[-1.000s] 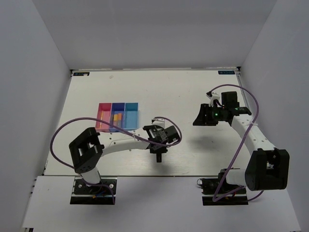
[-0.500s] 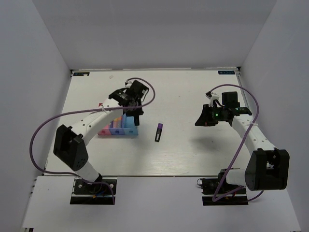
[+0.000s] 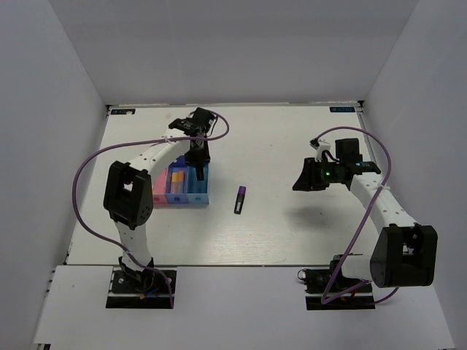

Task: Sort the stationery into containers
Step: Place the pen in the storage box, then pick up the pen from the center of the board.

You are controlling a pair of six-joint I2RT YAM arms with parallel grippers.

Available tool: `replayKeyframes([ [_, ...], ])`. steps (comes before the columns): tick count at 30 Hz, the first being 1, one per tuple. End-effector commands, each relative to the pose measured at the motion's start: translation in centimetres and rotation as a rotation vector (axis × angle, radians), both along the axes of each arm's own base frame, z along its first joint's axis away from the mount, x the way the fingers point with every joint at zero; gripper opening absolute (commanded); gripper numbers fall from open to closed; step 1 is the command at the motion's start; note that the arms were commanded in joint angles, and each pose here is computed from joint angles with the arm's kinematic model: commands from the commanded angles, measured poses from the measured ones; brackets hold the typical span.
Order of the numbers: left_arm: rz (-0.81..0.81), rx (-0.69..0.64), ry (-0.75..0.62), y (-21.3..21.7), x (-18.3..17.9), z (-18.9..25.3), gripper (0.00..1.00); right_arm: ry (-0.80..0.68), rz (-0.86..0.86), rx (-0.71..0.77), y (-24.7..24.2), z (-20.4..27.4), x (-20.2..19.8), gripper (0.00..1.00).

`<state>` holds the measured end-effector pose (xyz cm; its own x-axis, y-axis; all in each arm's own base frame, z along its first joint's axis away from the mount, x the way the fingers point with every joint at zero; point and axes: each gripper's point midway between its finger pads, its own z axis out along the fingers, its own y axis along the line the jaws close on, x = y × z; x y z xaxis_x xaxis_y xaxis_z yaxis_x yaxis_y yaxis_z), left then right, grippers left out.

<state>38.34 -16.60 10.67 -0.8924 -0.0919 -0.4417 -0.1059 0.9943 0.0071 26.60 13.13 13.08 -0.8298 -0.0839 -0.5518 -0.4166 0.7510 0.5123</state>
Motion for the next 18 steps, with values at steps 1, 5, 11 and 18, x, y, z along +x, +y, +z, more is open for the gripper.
replayKeyframes([
  [1,-0.025,-0.039,-0.041,-0.9,0.4,1.9,0.47,-0.014,0.013,0.003,-0.1,0.5,0.0,0.4],
  [5,-0.026,-0.034,-0.061,-0.5,0.0,2.8,0.5,-0.001,0.016,0.002,-0.1,0.3,-0.1,0.46],
  [11,-0.12,-0.071,-0.106,-1.8,-2.4,4.8,0.07,-0.007,0.02,0.005,-0.1,0.5,-0.1,0.37],
  [18,-0.465,-0.191,-0.056,-12.0,-8.0,3.4,0.33,-0.005,0.01,-0.024,-0.5,-0.2,0.1,0.18],
])
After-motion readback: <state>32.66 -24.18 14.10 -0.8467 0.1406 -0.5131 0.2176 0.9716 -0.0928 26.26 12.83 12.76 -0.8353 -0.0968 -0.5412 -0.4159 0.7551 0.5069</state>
